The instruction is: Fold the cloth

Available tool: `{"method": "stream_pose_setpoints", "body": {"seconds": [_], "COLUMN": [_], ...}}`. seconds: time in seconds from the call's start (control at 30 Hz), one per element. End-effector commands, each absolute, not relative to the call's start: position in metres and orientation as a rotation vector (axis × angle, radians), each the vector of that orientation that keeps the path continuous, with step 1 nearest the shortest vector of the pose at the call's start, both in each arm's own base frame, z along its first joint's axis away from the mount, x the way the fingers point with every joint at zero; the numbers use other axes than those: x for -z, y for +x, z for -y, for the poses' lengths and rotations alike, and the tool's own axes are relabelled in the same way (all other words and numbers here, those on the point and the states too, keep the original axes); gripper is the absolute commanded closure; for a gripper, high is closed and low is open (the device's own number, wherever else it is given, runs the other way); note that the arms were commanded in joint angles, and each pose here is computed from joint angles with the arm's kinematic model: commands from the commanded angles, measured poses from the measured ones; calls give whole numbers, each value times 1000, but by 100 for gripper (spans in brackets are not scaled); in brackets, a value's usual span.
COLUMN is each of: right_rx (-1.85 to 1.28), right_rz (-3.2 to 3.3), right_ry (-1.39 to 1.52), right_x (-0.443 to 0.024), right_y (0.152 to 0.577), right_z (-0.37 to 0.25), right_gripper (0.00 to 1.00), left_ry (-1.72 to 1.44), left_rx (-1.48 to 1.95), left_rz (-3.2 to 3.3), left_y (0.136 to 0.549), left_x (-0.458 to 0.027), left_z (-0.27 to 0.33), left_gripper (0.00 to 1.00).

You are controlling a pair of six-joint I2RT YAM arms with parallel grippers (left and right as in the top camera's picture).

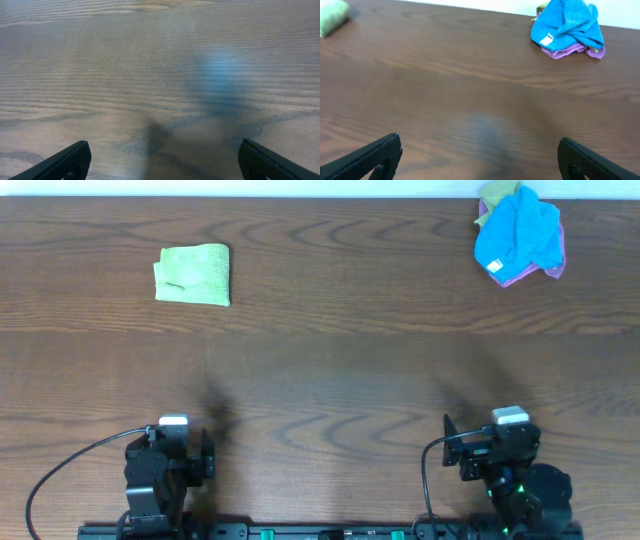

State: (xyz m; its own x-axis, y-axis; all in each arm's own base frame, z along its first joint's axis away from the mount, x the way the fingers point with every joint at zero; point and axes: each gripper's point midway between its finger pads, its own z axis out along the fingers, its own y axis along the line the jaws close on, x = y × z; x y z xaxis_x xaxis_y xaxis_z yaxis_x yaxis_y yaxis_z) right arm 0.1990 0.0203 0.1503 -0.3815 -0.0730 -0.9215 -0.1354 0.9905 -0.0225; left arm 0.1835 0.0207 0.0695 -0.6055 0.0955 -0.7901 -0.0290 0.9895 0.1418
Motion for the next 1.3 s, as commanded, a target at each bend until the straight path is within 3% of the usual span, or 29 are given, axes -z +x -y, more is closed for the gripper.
{"method": "stream_pose_setpoints", "body": {"seconds": [0.0,0.37,0.63,1.27], "right_rx": [-34,104,119,118], "right_rz": [-1970,-2035,-2125,-2131], "right_ry": [-254,-112,240,232], "right_x": [-137,-100,-80,-80], "right_y": [200,209,192,192], "right_z": [-23,7,33,32], "right_gripper": [1,1,1,2], "left_ry": [66,66,66,66], "left_rx": [-194,-194,-194,-194], "left_rz": [-2234,-2234,-2234,-2234], "left_y": [182,182,182,182], "left_x": [-62,-62,-62,-62], "left_z": [-22,-22,-22,-22], "left_gripper": [5,5,5,5]}}
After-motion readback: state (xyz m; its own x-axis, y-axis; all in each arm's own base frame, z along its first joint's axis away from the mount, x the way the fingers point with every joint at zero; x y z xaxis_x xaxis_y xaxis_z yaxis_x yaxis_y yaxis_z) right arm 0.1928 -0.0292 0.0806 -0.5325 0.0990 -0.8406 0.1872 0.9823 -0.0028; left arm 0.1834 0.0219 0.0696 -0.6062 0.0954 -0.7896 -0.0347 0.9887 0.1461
